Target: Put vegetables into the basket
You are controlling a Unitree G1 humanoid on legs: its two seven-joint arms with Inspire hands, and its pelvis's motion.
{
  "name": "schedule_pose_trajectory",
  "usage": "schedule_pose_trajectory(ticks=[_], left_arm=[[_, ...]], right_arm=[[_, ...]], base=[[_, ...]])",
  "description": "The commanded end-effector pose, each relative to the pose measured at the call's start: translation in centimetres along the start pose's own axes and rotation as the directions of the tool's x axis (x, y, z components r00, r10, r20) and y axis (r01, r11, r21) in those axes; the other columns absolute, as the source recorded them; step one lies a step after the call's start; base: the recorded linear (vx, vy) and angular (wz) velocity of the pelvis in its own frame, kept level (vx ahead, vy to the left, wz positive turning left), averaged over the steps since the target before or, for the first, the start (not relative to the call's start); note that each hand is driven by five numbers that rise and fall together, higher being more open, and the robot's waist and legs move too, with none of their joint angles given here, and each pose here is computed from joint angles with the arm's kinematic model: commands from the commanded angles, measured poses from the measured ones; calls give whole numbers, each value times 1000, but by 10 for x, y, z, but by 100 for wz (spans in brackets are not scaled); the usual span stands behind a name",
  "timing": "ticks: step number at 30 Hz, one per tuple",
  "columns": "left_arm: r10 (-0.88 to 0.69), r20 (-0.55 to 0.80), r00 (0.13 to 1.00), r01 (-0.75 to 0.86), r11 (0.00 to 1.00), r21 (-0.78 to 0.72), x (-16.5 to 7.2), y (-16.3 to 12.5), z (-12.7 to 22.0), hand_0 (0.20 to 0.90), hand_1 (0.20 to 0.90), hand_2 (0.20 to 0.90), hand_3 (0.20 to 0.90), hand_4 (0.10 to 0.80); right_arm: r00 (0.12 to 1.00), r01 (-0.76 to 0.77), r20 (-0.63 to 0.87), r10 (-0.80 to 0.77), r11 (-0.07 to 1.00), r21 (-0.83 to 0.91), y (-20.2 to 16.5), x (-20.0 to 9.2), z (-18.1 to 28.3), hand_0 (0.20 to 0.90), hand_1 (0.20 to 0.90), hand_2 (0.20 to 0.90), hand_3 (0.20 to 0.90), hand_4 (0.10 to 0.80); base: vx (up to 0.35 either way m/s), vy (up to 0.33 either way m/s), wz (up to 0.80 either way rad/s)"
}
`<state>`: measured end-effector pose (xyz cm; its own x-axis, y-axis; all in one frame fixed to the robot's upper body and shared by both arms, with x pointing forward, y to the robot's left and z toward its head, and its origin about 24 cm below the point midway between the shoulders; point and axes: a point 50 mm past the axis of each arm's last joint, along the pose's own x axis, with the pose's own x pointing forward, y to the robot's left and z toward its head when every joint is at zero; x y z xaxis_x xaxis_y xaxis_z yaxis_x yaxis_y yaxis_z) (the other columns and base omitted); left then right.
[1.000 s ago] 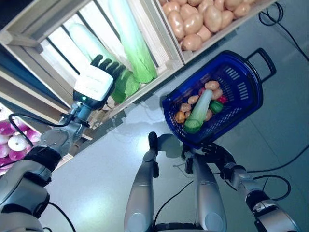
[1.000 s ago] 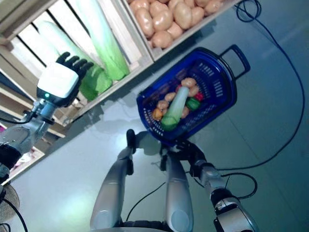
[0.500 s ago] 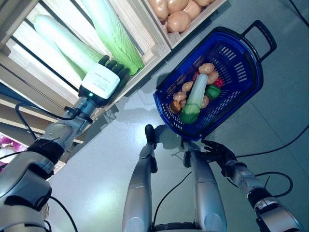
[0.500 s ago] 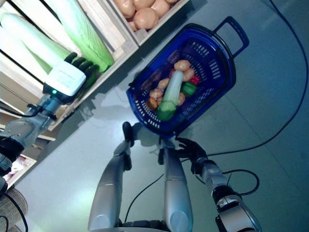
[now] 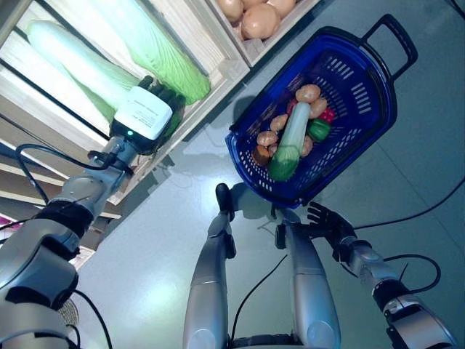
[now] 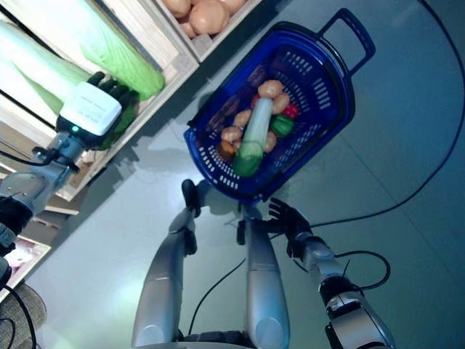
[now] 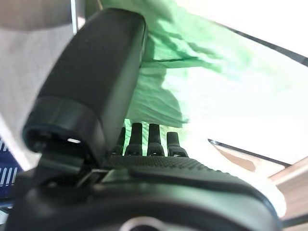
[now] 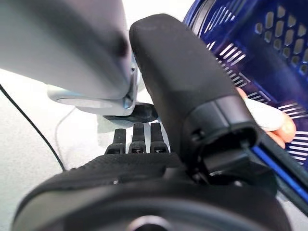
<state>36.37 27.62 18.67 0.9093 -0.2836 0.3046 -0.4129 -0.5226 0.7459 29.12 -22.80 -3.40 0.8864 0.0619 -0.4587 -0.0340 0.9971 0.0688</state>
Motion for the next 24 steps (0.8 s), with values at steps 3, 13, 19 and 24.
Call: schedule_pose_trajectory(ticks=[3,13,19,24], left_arm=[[51,-271,961,-25,995,97,-8,18,-66,900,900,900,900,800],[14,-339,941,8,998,63,-27,0,-66,900,900,900,900,800],[4,-359,934,13,999,46,-31,-6,-65,300,300,300,300,400],[2,-359,933,13,999,40,-37,-12,-63,300,300,300,300,400]], right_arm=[[996,86,-13,-86,996,-36,-31,-19,-10,900,900,900,900,800],[994,105,4,-105,994,-26,-31,-19,-8,900,900,900,900,800],[994,109,11,-109,994,-22,-31,-19,-6,900,900,900,900,800],[994,113,11,-112,993,-19,-31,-20,-7,900,900,900,900,800]], base=[[0,0,0],[0,0,0],[0,0,0],[0,0,0]])
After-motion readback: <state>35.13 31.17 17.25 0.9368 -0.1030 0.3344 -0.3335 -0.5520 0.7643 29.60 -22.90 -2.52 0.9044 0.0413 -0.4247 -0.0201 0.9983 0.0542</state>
